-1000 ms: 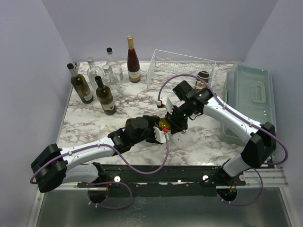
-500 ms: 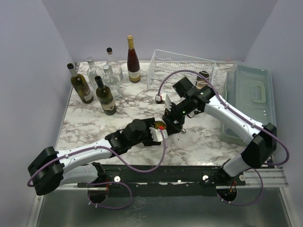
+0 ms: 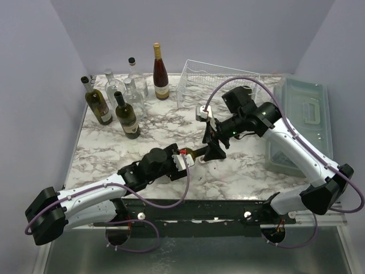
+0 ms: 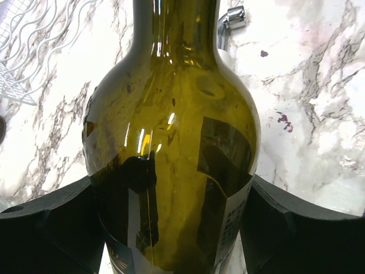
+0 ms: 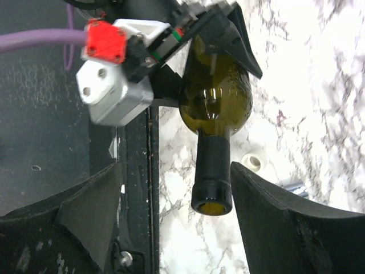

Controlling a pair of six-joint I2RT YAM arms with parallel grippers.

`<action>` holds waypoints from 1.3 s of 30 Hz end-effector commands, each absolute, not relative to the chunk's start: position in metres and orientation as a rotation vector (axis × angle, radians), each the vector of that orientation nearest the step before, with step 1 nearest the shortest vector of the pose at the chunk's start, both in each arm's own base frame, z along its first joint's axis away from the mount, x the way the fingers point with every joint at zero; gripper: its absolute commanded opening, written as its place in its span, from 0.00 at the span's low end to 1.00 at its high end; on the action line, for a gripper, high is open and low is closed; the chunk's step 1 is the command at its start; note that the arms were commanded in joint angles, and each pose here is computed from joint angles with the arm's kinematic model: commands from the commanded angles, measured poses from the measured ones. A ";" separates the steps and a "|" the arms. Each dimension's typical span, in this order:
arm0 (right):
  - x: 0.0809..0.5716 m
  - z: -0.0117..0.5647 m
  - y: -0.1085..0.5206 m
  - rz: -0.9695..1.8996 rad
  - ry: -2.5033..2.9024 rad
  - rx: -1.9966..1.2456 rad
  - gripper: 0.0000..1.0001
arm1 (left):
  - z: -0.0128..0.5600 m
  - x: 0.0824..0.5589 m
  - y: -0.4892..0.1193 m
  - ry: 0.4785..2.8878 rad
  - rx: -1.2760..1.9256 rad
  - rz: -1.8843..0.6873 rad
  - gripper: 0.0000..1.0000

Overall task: Take the wine bottle off the wine rack
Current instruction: Pick up the wine bottle from the wine rack.

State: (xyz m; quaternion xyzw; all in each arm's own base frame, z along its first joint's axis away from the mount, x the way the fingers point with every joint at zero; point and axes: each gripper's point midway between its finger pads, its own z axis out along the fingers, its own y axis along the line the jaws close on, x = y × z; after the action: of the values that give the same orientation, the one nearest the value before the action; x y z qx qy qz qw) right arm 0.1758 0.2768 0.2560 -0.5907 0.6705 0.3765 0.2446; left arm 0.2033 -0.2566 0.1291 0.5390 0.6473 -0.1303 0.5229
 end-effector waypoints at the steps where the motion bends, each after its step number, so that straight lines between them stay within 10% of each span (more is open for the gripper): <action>1: 0.158 0.289 0.274 1.052 1.566 -1.701 0.80 | 0.171 0.197 -0.272 1.442 1.167 -0.464 0.00; 27: 0.154 0.293 0.302 1.139 1.113 -1.731 0.86 | 0.196 0.148 -0.277 1.358 0.921 -0.902 0.00; 39: 0.152 0.289 0.311 1.247 1.120 -1.703 0.66 | 0.207 0.144 -0.280 1.336 0.883 -0.965 0.00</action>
State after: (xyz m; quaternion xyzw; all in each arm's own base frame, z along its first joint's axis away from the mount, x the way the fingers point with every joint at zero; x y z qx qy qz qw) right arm 0.1580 0.3074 0.2838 -0.6710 0.4525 0.4577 0.3682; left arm 0.1458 -0.2724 0.1608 0.4048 0.6317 -0.3709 0.5473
